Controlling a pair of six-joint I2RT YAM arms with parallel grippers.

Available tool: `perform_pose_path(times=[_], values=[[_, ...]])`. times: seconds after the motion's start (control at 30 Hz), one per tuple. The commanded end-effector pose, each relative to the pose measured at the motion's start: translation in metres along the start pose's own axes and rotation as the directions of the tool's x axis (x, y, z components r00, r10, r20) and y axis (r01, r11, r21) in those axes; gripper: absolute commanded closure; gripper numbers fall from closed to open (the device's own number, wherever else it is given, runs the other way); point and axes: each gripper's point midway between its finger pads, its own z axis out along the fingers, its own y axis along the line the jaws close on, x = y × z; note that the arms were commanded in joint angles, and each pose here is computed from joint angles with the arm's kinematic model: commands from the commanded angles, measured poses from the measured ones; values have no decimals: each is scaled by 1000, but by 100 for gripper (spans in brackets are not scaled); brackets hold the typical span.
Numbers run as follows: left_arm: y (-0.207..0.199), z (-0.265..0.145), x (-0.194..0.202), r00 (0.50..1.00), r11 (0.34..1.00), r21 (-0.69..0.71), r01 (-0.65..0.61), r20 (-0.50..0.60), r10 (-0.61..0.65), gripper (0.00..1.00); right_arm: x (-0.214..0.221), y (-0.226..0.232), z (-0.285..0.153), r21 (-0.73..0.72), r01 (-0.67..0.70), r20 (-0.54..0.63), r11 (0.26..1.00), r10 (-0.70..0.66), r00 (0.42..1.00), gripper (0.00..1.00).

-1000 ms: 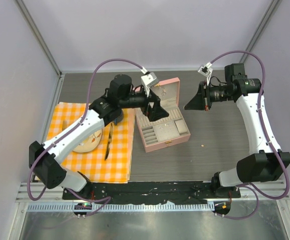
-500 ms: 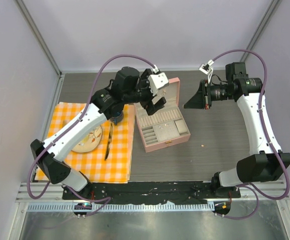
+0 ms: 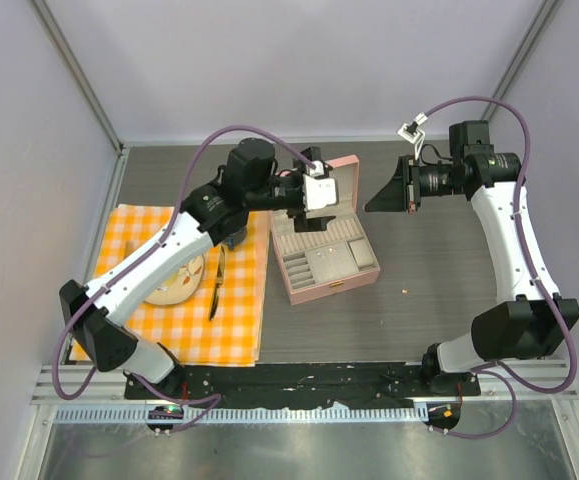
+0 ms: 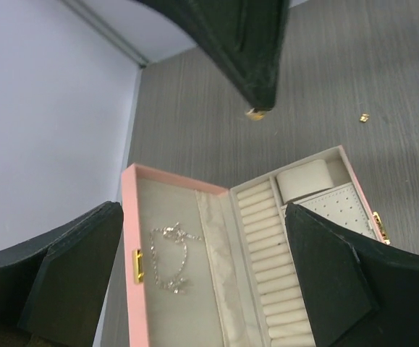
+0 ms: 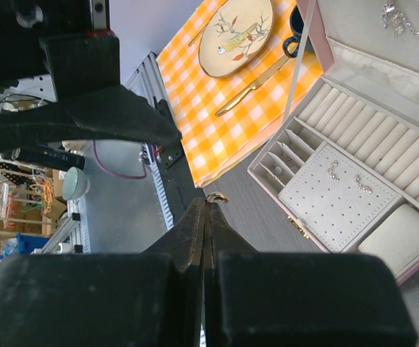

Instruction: Organize the mixed jewelry

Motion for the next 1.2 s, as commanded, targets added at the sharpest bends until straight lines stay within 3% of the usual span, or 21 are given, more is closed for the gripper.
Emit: perform_pose_path(times=[0.0,0.2,0.4,0.7,1.17], values=[[-14,-1,-51,951,980,39,-197,250,181,1,-15,16,-2,-51,22,38,998,-20,999,99],[-29,8,-64,903,962,55,-266,364,229,4,-17,22,-1,-86,3,51,996,1,999,99],[-30,17,-65,860,950,8,-312,428,278,16,-15,22,1,-114,-18,50,993,24,998,99],[-32,24,-58,844,939,-15,-344,434,316,28,-13,27,1,-148,-32,60,989,42,997,99],[-42,33,-47,843,933,31,-359,439,310,34,-12,41,-2,-203,-33,74,979,49,996,99]])
